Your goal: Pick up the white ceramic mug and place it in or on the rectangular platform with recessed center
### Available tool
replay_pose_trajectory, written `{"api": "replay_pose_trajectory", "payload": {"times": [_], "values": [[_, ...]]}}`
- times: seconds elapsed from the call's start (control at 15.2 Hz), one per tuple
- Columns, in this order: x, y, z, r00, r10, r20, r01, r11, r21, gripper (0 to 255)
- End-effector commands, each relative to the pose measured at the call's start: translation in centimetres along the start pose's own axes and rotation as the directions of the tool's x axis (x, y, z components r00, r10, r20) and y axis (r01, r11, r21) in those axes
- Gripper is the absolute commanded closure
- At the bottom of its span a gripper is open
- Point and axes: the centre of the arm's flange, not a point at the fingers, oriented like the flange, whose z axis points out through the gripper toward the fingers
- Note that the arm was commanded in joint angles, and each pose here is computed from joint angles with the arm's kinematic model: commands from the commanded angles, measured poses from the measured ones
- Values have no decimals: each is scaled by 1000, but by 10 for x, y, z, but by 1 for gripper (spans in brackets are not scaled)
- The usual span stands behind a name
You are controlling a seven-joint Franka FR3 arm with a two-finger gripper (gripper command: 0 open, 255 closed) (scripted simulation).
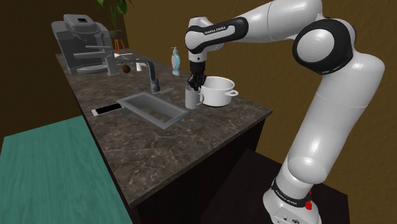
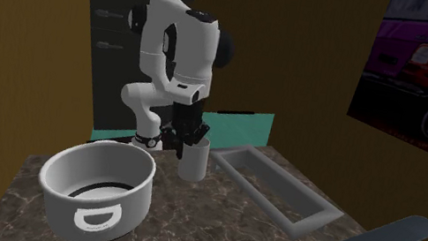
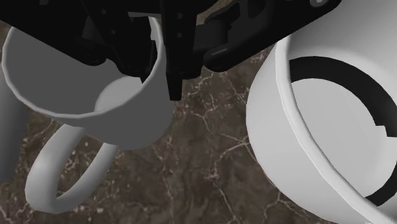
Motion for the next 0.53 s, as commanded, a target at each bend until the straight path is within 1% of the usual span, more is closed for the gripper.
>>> {"api": "replay_pose_trajectory", "payload": {"times": [0.0,0.46], "values": [[0,0,-10,1000,0,0,0,1000,0,255],[-1,0,-47,1000,0,0,0,1000,0,255]]}}
